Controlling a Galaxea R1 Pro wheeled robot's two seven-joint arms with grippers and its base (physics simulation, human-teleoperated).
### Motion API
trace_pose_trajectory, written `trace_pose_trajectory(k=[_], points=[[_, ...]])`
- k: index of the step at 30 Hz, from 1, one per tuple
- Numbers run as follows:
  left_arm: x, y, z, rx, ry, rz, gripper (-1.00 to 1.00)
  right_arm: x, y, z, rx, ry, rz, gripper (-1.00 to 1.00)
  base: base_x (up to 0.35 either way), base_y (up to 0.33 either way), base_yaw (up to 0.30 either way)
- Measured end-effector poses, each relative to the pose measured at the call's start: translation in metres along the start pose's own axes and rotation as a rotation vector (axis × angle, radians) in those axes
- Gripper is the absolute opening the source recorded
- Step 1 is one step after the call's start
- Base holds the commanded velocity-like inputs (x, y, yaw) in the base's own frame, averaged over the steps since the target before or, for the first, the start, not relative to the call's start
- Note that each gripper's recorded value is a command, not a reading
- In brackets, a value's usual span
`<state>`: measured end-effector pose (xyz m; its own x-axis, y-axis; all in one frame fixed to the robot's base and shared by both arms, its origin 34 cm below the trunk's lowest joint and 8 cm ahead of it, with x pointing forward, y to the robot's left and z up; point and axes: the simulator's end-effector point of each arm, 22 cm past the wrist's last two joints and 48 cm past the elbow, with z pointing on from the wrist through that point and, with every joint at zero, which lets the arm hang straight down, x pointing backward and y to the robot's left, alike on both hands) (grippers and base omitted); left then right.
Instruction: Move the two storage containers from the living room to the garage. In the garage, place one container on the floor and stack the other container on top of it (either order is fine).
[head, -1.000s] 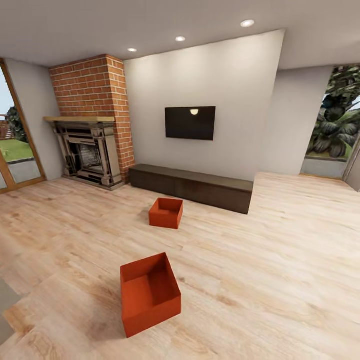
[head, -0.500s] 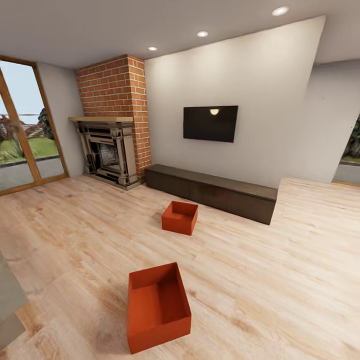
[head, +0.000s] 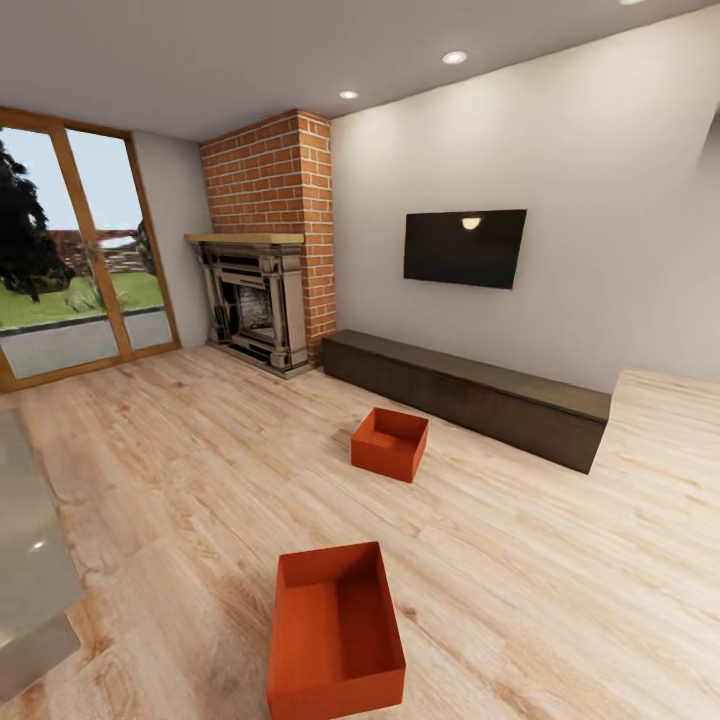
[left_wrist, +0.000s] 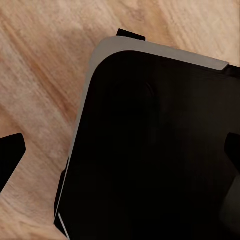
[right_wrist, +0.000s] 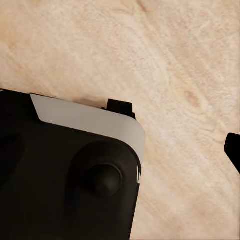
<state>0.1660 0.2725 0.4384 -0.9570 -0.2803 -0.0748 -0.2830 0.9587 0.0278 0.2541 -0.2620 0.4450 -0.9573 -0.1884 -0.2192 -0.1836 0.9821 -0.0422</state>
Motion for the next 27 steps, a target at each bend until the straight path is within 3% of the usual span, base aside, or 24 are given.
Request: trace_pose_trajectory(k=[8,14,21,27], points=[[-0.0002,0.0001,0.0000,-0.001,0.000,0.000,1.00,0.0000,-0.0001,0.0000,0.000,0.000,0.000,1.00,0.000,-0.011,0.002],[-0.0002,0.0000,0.0000,0.000,0.000,0.000,1.00,-0.0002,0.0009,0.0000,-0.002,-0.001,-0.003,1.00,0.000,-0.167,0.008],[-0.0002,0.0001,0.0000,0.000,0.000,0.000,1.00,-0.0002,0.0004,0.0000,-0.002,-0.001,-0.003,1.00,0.000,-0.017,0.211],[0.0000,0.0003,0.0000,-0.001,0.000,0.000,1.00,-0.0001,0.0003,0.0000,-0.001,-0.001,-0.003,1.00,0.001,-0.001,0.053]])
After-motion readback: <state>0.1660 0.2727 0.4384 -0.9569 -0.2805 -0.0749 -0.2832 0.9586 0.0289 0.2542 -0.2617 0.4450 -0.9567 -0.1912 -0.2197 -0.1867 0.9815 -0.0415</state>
